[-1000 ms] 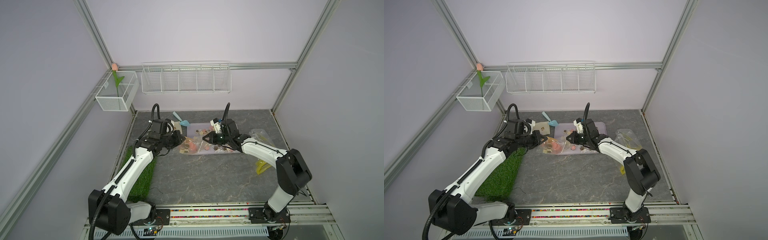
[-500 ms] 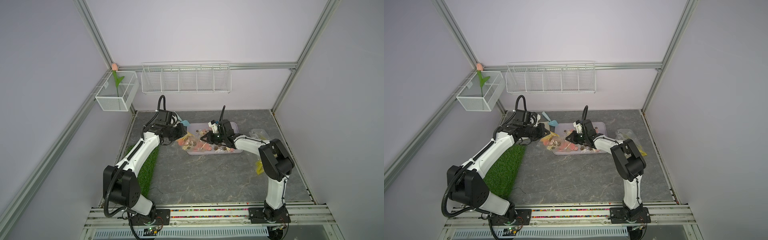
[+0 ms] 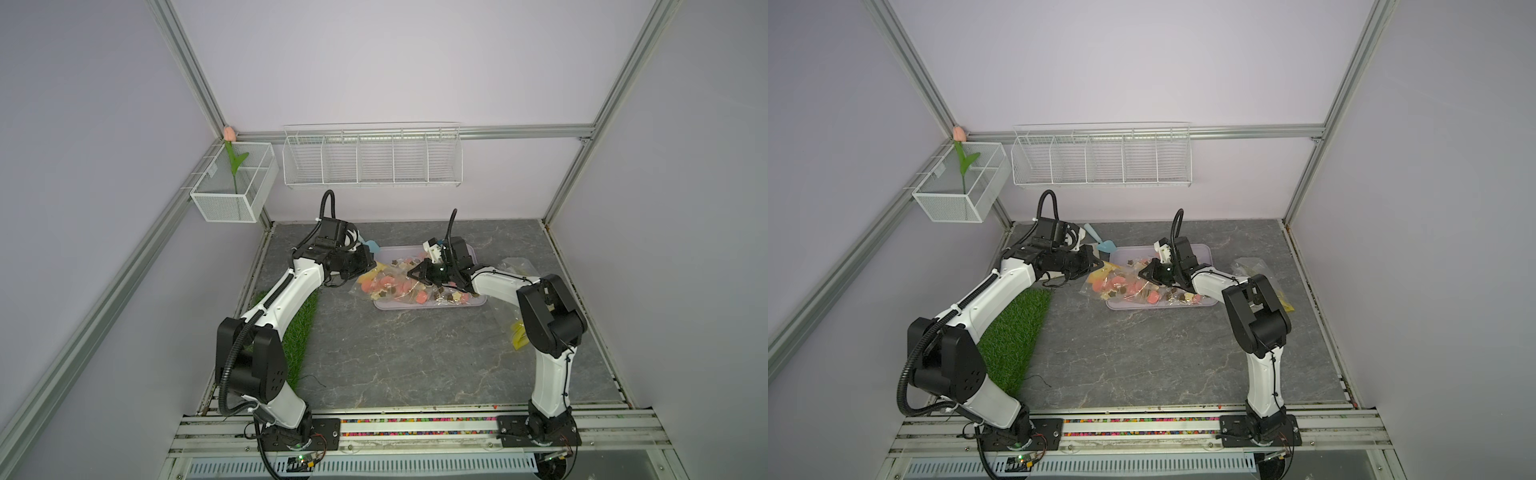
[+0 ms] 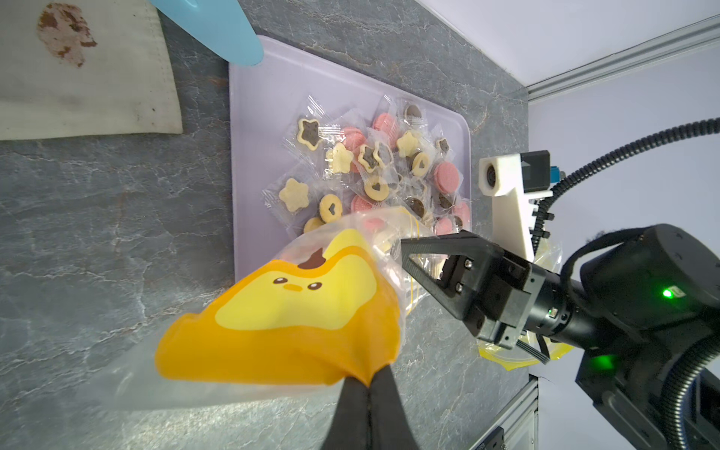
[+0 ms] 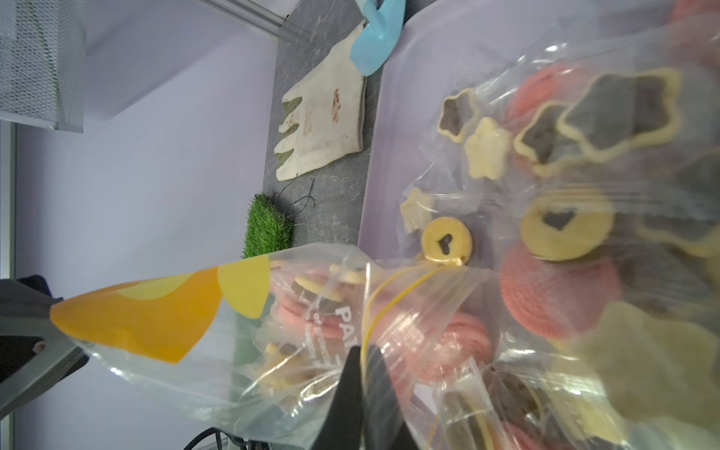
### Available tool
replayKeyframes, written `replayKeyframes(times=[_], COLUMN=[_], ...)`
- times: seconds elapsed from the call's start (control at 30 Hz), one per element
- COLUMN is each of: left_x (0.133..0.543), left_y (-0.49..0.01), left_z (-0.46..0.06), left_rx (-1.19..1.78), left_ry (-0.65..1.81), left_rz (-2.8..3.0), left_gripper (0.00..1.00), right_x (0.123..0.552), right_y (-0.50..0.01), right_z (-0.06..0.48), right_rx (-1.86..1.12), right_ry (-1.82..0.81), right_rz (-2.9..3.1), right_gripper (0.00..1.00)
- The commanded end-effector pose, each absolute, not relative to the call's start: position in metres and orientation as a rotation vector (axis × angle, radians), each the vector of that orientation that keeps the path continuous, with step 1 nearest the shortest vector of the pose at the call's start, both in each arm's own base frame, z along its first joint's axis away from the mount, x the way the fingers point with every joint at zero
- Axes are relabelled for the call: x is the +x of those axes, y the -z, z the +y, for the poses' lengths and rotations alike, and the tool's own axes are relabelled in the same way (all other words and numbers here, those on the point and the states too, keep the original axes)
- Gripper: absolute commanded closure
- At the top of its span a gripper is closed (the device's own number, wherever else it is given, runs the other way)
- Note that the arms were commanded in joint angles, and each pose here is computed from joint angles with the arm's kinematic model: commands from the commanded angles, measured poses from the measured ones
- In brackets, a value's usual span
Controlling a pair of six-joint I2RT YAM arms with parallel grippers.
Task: Pour cookies out of the ziploc bag
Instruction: 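Pour the cookies out of the ziploc bag onto the tray.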
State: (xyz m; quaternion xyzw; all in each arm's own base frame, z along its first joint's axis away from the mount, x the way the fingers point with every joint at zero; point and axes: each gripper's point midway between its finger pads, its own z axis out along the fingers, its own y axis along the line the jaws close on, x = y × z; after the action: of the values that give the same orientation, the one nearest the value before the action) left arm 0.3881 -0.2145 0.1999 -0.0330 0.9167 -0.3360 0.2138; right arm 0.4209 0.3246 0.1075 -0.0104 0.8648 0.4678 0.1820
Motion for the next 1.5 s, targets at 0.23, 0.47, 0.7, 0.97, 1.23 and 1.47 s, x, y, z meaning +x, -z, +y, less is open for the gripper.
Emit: replayKeyframes(times=[0.23, 0.47, 0.7, 0.97, 1.23, 1.47], left_x=[0.406, 0.410, 0.414, 0.414, 0.413, 0.413], left_y=[-0.230, -0.240, -0.251, -0.252, -0.269, -0.284], left_z=[-0.236, -0.222, -0.207, -0.200, -0.205, -0.211], left_rx=[-0.023, 0.005, -0.022, -0.018, -0.002, 0.000], left_ry=[0.977, 0.852, 0.809, 0.757, 0.810, 0.873], left_rz=[2.462, 2.482, 2.472, 2.486, 2.457, 2.430], left_gripper=[1.00, 1.00, 1.00, 1.00, 1.00, 1.00], right_x=[0.438, 0.435, 0.433, 0.435, 0.441, 0.446], right_y=[-0.117, -0.124, -0.120, -0.109, -0.122, -0.137], right_z=[0.302, 0.328, 0.355, 0.374, 0.370, 0.354], right_rx=[-0.023, -0.095, -0.112, -0.135, -0.132, -0.114], right_ry=[-1.268, -1.378, -1.463, -1.499, -1.514, -1.491], right_rz=[2.417, 2.382, 2.369, 2.375, 2.320, 2.284], right_gripper=[0.93, 0.93, 0.93, 0.93, 0.93, 0.93])
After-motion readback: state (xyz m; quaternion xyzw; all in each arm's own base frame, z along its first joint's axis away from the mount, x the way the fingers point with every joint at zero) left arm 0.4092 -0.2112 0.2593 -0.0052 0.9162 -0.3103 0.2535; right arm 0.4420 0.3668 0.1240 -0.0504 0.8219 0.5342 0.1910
